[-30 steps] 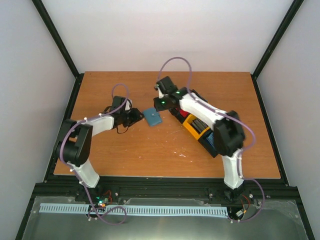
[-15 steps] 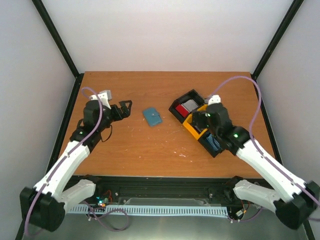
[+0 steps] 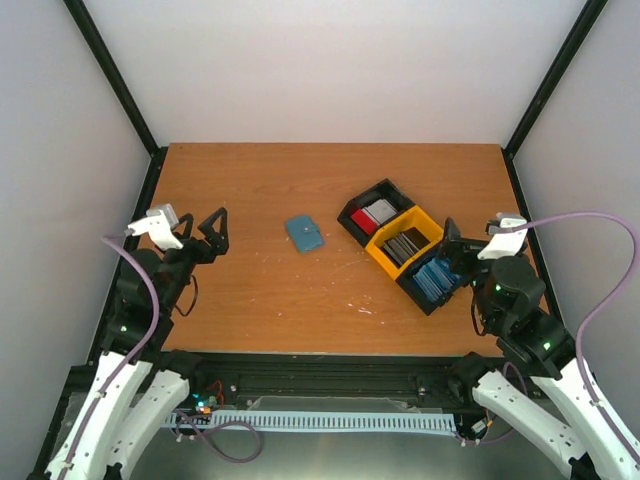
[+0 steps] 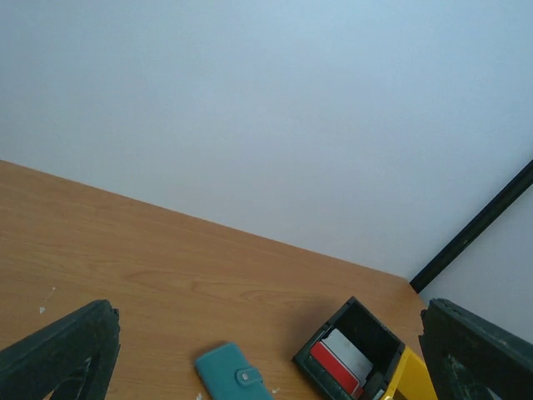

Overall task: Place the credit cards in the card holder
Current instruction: Reset both arms

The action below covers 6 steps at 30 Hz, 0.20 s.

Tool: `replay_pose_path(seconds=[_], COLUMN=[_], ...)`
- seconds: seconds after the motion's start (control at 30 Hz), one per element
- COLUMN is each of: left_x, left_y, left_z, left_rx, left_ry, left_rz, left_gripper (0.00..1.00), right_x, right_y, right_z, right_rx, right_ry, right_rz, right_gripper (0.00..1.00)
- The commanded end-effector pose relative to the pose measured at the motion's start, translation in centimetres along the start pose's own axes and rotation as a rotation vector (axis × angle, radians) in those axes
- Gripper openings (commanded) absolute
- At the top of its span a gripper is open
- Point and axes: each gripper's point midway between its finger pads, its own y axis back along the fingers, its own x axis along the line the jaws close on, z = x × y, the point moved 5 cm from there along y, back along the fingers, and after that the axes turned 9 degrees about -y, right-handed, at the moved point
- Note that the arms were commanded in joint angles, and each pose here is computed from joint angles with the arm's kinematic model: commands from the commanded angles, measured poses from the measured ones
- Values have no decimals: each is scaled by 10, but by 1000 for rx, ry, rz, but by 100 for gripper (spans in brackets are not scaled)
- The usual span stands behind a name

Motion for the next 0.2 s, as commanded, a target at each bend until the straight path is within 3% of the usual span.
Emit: replay_pose_path(seconds=[0.0, 0.17], left_x=[0, 2], left_y=[5, 5], left_z=[2, 2], left_rx=[-6, -4], left_ry=[-25, -22], left_rz=[4, 23], left_gripper=[100, 100], right_x=[-10, -10], right_y=[6, 7], right_z=[4, 6], right_rx=[-26, -31], right_ry=[-7, -22], right_rz=[-51, -42], right_gripper=[100, 100])
